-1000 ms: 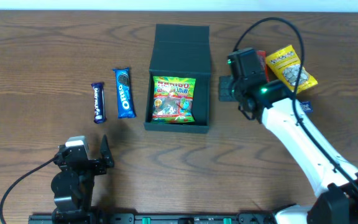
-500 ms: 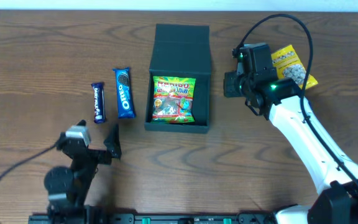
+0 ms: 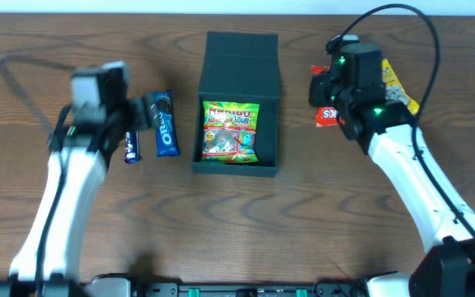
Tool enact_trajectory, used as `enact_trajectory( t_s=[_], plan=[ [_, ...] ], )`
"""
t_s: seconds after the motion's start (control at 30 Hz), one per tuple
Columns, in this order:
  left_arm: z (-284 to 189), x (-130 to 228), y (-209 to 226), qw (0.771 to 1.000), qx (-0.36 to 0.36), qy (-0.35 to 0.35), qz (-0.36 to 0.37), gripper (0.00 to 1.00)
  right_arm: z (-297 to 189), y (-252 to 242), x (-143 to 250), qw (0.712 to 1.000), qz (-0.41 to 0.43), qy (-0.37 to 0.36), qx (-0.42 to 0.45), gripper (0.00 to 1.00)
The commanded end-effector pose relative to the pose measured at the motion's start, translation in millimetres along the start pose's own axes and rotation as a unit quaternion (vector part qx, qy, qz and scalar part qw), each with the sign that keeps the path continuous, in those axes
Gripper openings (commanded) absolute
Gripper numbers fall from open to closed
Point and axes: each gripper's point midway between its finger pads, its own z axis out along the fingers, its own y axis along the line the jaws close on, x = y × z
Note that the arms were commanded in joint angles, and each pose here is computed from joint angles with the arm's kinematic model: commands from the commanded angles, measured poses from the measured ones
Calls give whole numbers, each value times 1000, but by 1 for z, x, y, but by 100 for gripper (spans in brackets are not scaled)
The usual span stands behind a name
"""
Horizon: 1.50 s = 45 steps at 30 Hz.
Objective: Pack container
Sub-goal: 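Reach left gripper to the blue Oreo pack and grasp it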
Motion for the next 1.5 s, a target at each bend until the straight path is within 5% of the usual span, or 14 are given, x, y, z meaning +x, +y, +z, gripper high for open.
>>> enact_trajectory(
  t_s=[0.0,0.63,1.07,1.47],
  plan=[
    [28,-3,-12,1000,7,23,18,95,6,-19,-10,1000,-3,-16,17,1],
    [123,52,4,993,-12,117,3,100,20,-55,6,998,45,16,48,2],
    [145,57,20,992,-49,113,7,82,20,-55,6,998,47,16,48,6],
    [150,62,22,991,-51,121,4,54,20,-55,5,998,47,14,48,11]
  ],
)
